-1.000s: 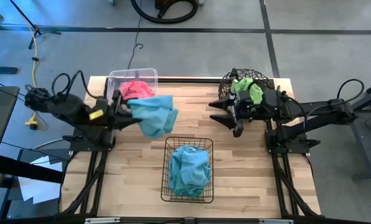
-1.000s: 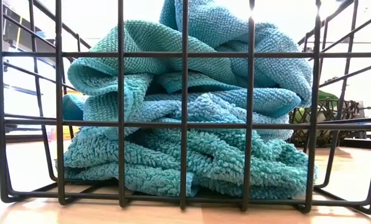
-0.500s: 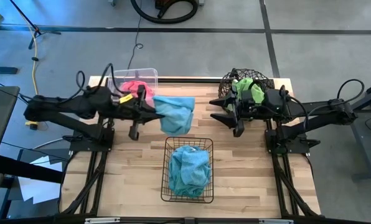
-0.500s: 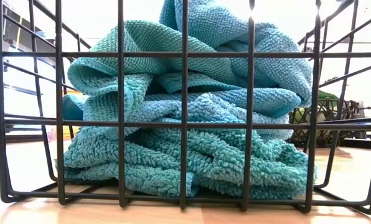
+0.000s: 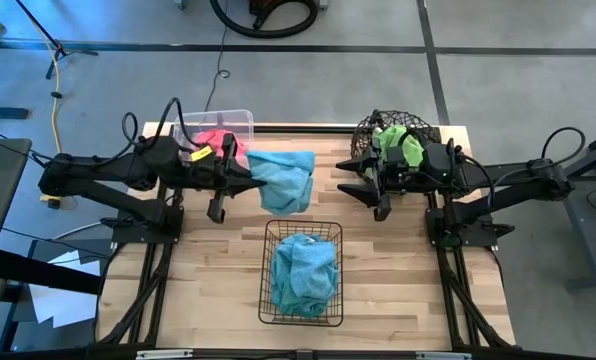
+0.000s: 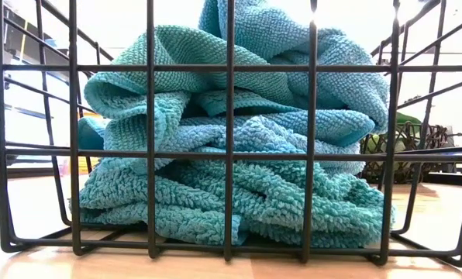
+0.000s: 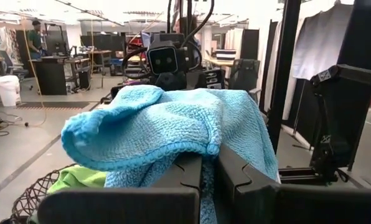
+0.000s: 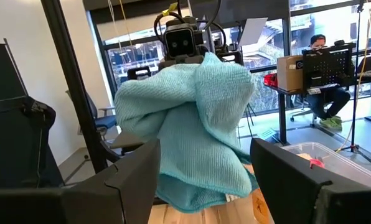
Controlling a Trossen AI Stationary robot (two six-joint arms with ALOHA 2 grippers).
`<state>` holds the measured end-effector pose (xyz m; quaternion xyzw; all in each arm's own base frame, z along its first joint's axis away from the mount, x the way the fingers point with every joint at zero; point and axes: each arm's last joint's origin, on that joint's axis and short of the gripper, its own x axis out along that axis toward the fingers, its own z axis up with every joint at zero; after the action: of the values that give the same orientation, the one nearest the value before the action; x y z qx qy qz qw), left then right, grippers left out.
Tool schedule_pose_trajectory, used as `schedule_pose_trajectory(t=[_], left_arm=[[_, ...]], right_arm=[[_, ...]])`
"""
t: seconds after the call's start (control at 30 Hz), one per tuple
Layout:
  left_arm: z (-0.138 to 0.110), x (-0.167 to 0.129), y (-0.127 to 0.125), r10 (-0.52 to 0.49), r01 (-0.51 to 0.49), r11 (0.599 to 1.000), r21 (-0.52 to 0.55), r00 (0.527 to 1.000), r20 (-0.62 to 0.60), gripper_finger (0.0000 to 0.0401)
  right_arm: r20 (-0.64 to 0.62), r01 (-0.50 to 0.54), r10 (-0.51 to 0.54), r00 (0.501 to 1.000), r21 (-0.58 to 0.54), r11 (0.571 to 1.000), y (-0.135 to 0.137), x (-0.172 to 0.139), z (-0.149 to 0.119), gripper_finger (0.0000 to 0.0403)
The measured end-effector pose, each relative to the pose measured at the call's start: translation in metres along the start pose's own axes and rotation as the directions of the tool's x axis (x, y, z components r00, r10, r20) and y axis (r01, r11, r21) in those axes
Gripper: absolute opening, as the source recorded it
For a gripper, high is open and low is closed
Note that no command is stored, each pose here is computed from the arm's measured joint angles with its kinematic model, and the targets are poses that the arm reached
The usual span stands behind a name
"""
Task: Sort microfiber towel by color & place in baskets
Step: Put the blue towel into the bottom basket
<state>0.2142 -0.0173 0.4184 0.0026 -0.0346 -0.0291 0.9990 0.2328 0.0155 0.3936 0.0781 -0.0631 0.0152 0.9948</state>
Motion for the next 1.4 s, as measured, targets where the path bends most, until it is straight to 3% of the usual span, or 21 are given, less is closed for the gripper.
schedule_pose_trajectory(t=[0.2, 0.4, 0.6, 0.73, 0.93, 1.17, 1.4], left_arm=[[-0.003, 0.005, -0.002, -0.025, 0.024, 0.999, -0.040, 1.000, -0.014, 0.0000], [-0.025, 0.040, -0.022, -0.118, 0.112, 0.992, -0.048, 0.982, -0.150, 0.0000], [-0.035, 0.087, -0.048, -0.209, 0.207, 0.977, -0.045, 0.902, -0.379, 0.0000], [-0.039, 0.107, -0.066, -0.245, 0.254, 0.966, -0.044, 0.855, -0.456, 0.0000], [-0.089, 0.128, -0.086, -0.253, 0.250, 0.963, -0.097, 0.728, -0.638, 0.0000], [-0.159, 0.157, -0.098, -0.192, 0.205, 0.975, -0.085, 0.585, -0.788, 0.0000], [-0.229, 0.166, -0.102, -0.135, 0.173, 0.982, -0.076, 0.360, -0.923, 0.0000]], right_arm=[[0.005, -0.001, 0.001, 1.000, 0.004, 1.000, 0.000, -0.002, 0.001, 0.0246], [0.069, -0.008, 0.010, 0.998, -0.023, 1.000, 0.001, -0.019, 0.017, 0.0246], [0.093, 0.001, 0.002, 0.996, -0.037, 0.999, 0.002, -0.040, 0.028, 0.0246], [0.057, 0.010, -0.007, 0.998, -0.041, 0.999, 0.001, -0.050, 0.029, 0.0246], [-0.028, 0.019, -0.019, 0.999, -0.020, 1.000, 0.000, -0.058, 0.023, 0.0246], [-0.114, 0.029, -0.031, 0.993, -0.023, 0.999, -0.001, -0.058, 0.015, 0.0246], [-0.137, 0.031, -0.031, 0.990, -0.001, 1.000, -0.002, -0.058, 0.013, 0.0246]])
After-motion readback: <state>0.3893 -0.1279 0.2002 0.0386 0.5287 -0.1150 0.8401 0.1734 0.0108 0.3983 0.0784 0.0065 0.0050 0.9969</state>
